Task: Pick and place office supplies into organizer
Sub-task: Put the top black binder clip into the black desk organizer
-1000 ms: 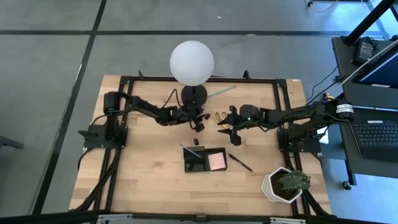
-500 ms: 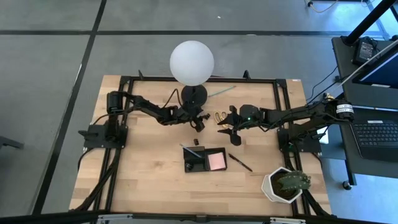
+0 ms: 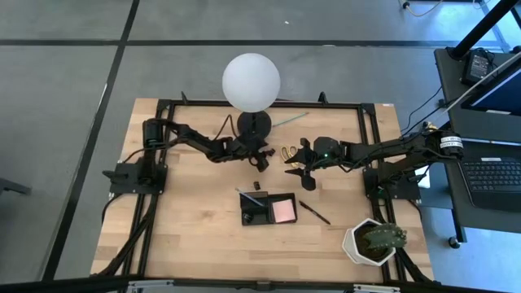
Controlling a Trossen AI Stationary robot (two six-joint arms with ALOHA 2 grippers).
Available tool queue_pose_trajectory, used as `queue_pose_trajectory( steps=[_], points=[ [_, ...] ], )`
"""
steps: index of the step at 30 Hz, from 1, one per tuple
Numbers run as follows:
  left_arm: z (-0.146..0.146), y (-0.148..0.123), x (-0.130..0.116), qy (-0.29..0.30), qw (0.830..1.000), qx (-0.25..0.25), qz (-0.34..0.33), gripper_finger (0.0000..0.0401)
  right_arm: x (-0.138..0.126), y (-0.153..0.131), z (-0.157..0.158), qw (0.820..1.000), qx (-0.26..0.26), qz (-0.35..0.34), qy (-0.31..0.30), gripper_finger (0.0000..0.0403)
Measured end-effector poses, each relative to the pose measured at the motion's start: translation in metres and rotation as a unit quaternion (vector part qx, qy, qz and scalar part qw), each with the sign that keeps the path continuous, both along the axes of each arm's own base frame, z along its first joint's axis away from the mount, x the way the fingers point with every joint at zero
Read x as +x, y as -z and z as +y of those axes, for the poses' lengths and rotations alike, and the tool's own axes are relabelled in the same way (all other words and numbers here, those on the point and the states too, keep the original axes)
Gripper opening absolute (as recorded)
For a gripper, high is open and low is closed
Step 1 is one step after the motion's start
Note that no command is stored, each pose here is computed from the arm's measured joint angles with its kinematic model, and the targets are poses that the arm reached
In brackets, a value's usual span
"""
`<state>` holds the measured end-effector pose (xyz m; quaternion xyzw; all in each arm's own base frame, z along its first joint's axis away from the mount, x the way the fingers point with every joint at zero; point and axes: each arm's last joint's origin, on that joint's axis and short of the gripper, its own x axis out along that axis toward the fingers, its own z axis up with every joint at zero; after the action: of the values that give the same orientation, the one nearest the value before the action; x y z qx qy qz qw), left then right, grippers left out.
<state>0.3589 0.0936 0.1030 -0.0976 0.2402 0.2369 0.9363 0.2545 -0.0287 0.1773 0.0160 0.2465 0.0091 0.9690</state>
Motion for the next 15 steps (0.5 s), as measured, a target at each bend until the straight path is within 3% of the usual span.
queue_pose_trajectory(
  steps=[8, 15],
  points=[
    [0.001, 0.015, 0.004, 0.002, 1.0, 0.002, -0.012, 0.0154, 0.0, 0.0, 0.0, 1.0, 0.0, 0.0, 0.0, 0.0171],
    [0.003, 0.013, 0.004, -0.001, 1.0, 0.006, -0.02, 0.0116, 0.0, 0.0, 0.0, 1.0, 0.0, 0.0, 0.0, 0.0171]
  ],
)
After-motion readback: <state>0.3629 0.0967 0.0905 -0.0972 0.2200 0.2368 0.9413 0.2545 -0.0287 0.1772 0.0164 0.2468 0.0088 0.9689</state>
